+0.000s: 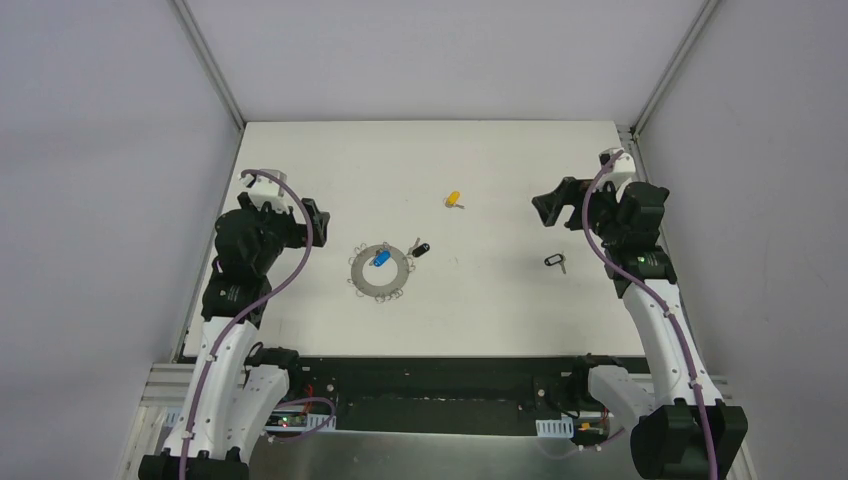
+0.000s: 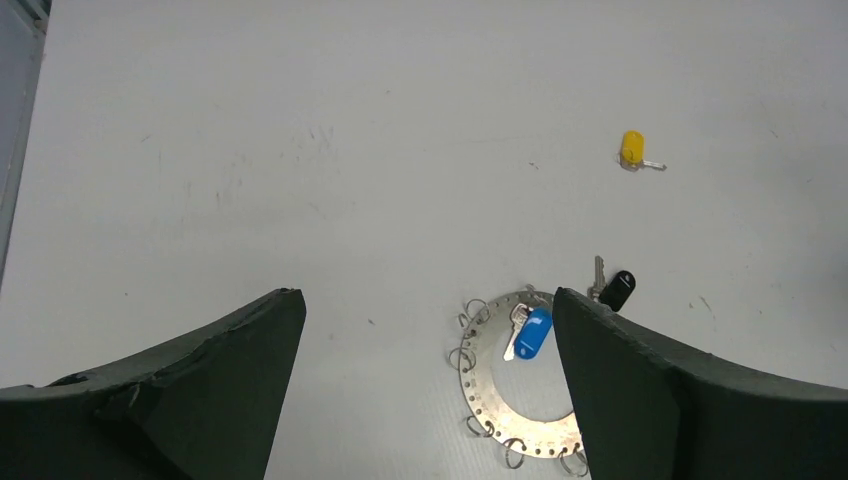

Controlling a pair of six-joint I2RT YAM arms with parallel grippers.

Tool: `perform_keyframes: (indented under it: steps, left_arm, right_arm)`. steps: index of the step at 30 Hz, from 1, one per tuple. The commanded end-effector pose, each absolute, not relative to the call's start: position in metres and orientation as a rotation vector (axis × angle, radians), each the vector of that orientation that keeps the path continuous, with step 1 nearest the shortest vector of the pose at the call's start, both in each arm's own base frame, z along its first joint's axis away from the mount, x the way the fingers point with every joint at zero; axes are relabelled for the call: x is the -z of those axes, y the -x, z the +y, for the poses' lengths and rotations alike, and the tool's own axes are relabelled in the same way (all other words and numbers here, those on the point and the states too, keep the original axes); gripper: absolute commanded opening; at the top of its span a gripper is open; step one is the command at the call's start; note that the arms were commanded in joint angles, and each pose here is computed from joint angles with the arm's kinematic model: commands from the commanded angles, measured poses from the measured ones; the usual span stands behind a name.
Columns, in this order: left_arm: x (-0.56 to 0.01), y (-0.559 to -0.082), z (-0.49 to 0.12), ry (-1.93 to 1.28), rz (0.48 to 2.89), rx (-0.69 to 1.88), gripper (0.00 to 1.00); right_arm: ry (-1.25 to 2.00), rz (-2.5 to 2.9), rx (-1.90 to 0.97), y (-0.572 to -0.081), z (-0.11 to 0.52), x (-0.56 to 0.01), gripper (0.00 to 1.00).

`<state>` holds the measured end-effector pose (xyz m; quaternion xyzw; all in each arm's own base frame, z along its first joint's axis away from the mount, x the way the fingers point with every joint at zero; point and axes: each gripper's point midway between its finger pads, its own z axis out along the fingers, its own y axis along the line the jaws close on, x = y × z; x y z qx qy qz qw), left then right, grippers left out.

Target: Put the keys on the keyring

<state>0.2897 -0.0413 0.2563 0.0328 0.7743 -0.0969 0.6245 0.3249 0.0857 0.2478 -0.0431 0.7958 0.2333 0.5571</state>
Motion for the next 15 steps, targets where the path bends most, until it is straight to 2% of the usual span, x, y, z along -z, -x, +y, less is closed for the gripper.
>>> perform_keyframes:
  steps: [1,9,12,15]
  left_arm:
    - [-0.264,-0.290,-0.043,-0.056,1.750,0.255,0.99]
    - [-0.257,-0.285,-0.043,-0.109,1.837,0.227,0.99]
    - [-0.250,-0.272,-0.064,-0.347,1.898,0.290,1.00]
    - [-0.239,-0.268,-0.071,-0.429,1.967,0.297,1.00]
  right_arm:
    - [0.150,1.849,-0.569,-0.324,0.090,-0.256,0.98]
    - [0.190,1.880,-0.568,-0.323,0.092,-0.248,0.98]
    - [0.247,1.916,-0.600,-0.318,0.098,-0.237,0.98]
    - [0.307,1.971,-0.579,-0.316,0.104,-0.223,0.98]
